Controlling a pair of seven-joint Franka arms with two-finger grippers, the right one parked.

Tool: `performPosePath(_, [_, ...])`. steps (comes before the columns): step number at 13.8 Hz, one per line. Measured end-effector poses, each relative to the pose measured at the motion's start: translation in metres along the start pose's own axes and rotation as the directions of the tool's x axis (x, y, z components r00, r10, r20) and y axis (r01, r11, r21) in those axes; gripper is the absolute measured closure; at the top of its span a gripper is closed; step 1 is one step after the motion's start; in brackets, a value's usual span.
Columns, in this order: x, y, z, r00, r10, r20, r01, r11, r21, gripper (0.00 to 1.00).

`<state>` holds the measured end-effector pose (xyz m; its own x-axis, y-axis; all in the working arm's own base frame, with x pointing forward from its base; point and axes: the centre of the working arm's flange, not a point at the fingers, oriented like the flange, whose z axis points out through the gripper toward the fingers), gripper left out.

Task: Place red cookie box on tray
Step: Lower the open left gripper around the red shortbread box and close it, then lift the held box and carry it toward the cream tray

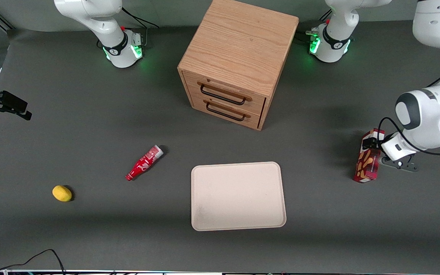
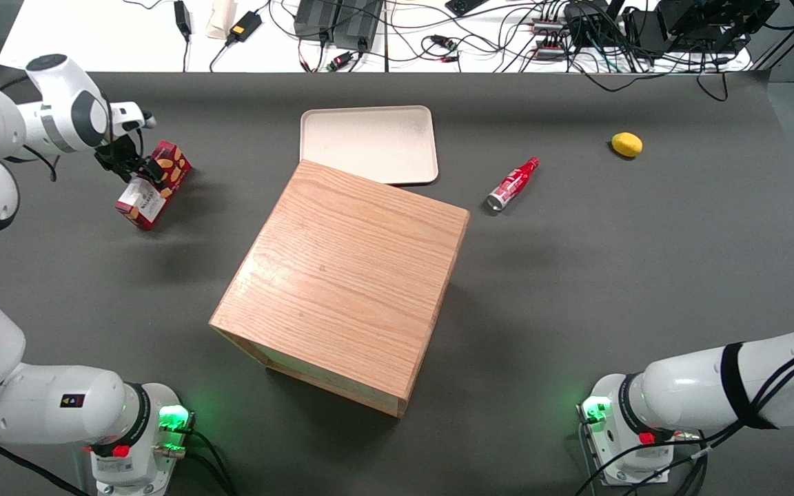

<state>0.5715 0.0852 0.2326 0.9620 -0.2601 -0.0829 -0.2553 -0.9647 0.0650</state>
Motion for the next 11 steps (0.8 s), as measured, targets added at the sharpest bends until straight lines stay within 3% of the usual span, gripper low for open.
performPosePath(2, [0.001,-0.001,0.0085,1.0,-0.013,-0.009,0.013,1.0,-0.011,0.11])
performPosePath(7, [0.0015,-0.0015,0.008,1.0,0.013,-0.019,-0.014,1.0,-0.02,0.67])
performPosePath(11, [0.0039,-0.0022,0.0028,0.999,0.025,-0.024,-0.025,0.999,-0.022,0.72])
